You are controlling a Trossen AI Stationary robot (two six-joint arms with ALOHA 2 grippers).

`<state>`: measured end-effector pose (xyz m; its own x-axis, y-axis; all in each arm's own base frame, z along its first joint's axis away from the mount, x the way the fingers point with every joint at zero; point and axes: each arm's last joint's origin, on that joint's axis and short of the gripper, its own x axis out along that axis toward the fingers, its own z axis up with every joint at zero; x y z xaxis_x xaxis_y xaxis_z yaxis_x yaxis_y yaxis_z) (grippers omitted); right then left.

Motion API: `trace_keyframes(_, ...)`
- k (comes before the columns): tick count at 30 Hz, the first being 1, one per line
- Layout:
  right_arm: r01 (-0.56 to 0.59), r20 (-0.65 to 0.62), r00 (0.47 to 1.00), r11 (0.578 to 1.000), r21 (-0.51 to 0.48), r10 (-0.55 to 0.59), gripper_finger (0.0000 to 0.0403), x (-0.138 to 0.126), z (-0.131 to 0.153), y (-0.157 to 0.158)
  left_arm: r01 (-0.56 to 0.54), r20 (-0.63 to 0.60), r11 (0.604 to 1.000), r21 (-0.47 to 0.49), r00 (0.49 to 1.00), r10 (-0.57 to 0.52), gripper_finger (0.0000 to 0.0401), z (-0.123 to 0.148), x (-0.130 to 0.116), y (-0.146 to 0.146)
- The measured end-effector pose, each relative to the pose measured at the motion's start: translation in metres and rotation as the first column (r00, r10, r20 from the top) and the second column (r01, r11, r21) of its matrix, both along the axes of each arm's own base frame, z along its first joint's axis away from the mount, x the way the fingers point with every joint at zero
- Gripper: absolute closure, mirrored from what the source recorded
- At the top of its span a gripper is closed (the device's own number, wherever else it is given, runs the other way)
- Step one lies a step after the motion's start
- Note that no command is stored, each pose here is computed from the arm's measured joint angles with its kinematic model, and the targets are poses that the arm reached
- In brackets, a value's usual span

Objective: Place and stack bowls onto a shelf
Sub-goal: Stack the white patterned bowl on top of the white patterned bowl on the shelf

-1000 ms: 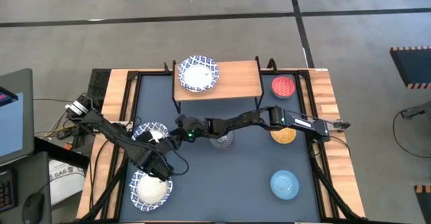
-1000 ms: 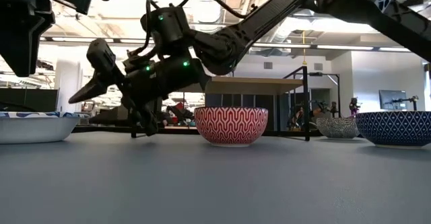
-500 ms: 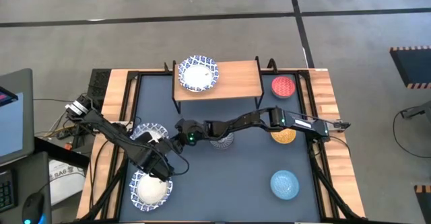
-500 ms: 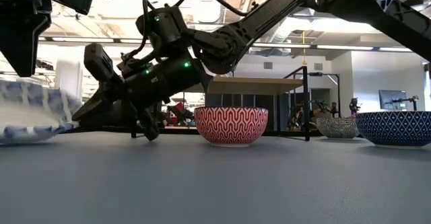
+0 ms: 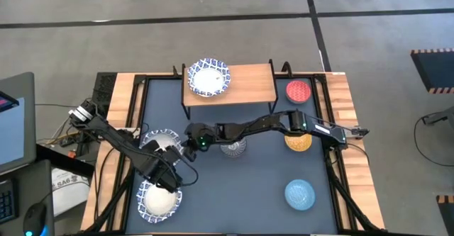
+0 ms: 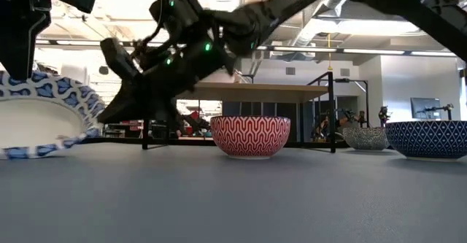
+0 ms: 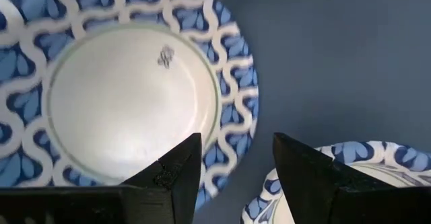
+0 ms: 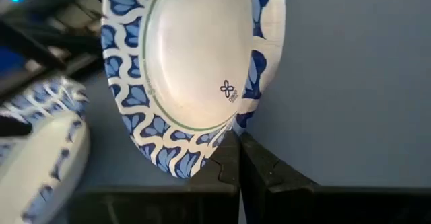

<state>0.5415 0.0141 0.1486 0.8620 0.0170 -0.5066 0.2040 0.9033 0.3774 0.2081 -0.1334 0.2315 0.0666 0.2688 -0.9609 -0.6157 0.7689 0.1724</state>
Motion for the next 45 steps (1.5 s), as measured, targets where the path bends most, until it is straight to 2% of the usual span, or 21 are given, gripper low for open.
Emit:
trace_keyframes(4,-0.027,-0.074,0.997,0.991,-0.128,0.018,0.0385,-0.013,0.029,0.008,-0.013,0.053,0.999,0.042,0.999,0.011,0.0232,0.01,0.001,-0.003)
trace_keyframes(6,-0.069,-0.125,0.991,0.983,-0.167,0.049,0.0385,-0.021,0.04,0.011,-0.035,0.139,0.994,0.107,0.99,0.02,0.0232,0.018,0.003,-0.005)
trace_keyframes(10,-0.16,-0.229,0.968,0.958,-0.24,0.104,0.0386,-0.036,0.055,0.022,-0.032,0.286,0.969,0.245,0.957,-0.04,0.0232,0.038,0.005,-0.009)
trace_keyframes(15,-0.222,-0.264,0.955,0.918,-0.327,0.137,0.0386,-0.056,0.073,0.045,0.02,0.298,0.947,0.322,0.947,-0.122,0.0232,0.046,0.006,-0.009)
trace_keyframes(21,-0.266,-0.269,0.949,0.873,-0.409,0.163,0.0386,-0.076,0.084,0.069,0.057,0.27,0.939,0.339,0.95,-0.155,0.0232,0.046,0.007,-0.008)
trace_keyframes(26,-0.286,-0.267,0.947,0.847,-0.448,0.178,0.0386,-0.082,0.089,0.082,0.081,0.225,0.96,0.269,0.964,-0.144,0.0235,0.043,0.009,-0.006)
trace_keyframes(29,-0.296,-0.277,0.944,0.832,-0.469,0.18,0.0381,-0.083,0.089,0.086,0.059,0.225,0.969,0.24,0.968,-0.115,0.0267,0.042,0.012,-0.004)
trace_keyframes(34,-0.343,-0.323,0.925,0.809,-0.477,0.202,0.0341,-0.087,0.086,0.092,0.048,0.223,0.968,0.245,0.969,-0.104,0.0382,0.042,0.015,0.001)
trace_keyframes(39,-0.378,-0.371,0.905,0.797,-0.471,0.209,0.0291,-0.101,0.099,0.094,0.011,0.176,0.954,0.298,0.982,-0.067,0.0395,0.044,0.015,0.015)
trace_keyframes(42,-0.331,-0.353,0.921,0.803,-0.496,0.163,0.0262,-0.112,0.121,0.089,-0.03,0.173,0.934,0.357,0.984,-0.034,0.0399,0.049,0.012,0.027)
trace_keyframes(45,-0.266,-0.296,0.948,0.807,-0.527,0.119,0.024,-0.124,0.141,0.084,-0.076,0.229,0.914,0.398,0.973,-0.019,0.04,0.061,0.008,0.043)
